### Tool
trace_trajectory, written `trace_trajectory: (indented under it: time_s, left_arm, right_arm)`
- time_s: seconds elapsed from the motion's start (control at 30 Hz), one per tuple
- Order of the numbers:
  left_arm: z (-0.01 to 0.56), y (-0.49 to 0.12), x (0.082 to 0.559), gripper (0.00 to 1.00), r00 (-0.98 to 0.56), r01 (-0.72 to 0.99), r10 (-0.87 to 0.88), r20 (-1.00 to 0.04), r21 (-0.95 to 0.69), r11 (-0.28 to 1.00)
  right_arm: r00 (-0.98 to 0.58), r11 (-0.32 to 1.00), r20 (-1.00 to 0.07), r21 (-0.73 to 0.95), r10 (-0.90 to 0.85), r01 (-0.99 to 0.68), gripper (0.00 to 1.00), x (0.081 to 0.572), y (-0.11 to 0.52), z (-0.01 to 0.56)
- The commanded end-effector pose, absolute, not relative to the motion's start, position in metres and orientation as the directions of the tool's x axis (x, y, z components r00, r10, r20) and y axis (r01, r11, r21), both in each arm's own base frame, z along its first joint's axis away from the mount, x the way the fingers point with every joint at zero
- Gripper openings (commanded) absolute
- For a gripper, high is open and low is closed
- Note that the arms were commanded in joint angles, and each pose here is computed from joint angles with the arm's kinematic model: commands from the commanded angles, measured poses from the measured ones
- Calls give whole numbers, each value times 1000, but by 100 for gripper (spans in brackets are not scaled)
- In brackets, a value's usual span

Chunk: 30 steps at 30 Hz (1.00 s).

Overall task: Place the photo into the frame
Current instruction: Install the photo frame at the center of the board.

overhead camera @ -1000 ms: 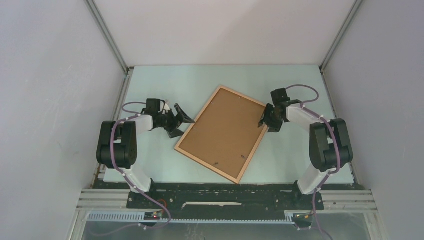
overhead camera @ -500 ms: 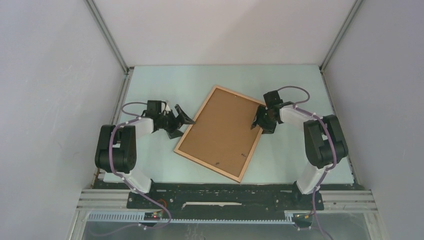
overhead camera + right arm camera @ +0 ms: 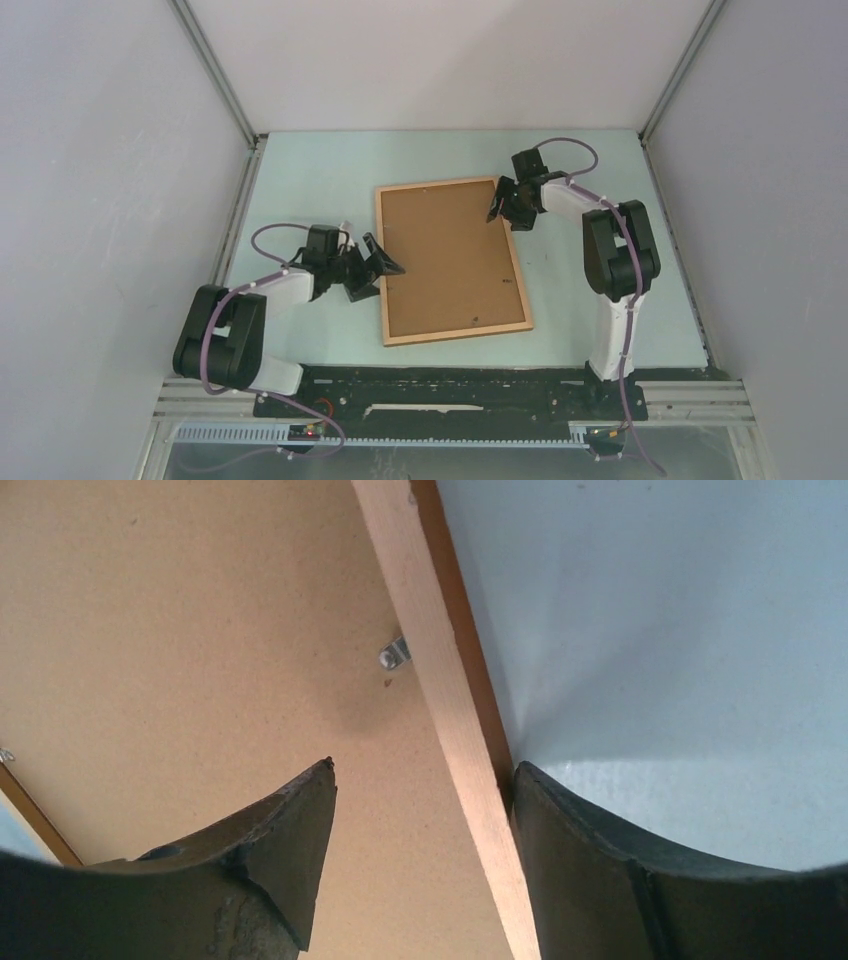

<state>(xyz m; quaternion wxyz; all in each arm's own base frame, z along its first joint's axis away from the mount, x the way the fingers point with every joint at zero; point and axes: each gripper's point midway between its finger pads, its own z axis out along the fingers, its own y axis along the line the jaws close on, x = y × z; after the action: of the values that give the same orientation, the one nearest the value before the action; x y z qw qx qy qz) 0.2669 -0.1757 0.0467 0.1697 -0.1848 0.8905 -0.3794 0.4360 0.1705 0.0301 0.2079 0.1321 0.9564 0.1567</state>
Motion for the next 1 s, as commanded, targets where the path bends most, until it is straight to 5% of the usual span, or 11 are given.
trace_trajectory:
  time_s: [0.0,0.17,0.43,0.97]
  left_arm:
    - [47,-172,259,100,-880,-205,-442,-173,-702,682]
    - [60,-148,276,100,-864,-216,-459,-207,-671,709]
    - [82,-143,312,99,-911,-155,-359,-204,-636,756]
    - [43,-140,336,69,-913,-205,-364,-182,-568,797]
  right_arm:
    - [-888,928,-387,359,247,102,76,429,182,63]
    - [-884,957,-426,281,194,74,81,402,152,82]
    - [-930,973,-333,215,153,83,75,307,138,54]
    - [-935,990,-348,141,64,15,66,269,143,48]
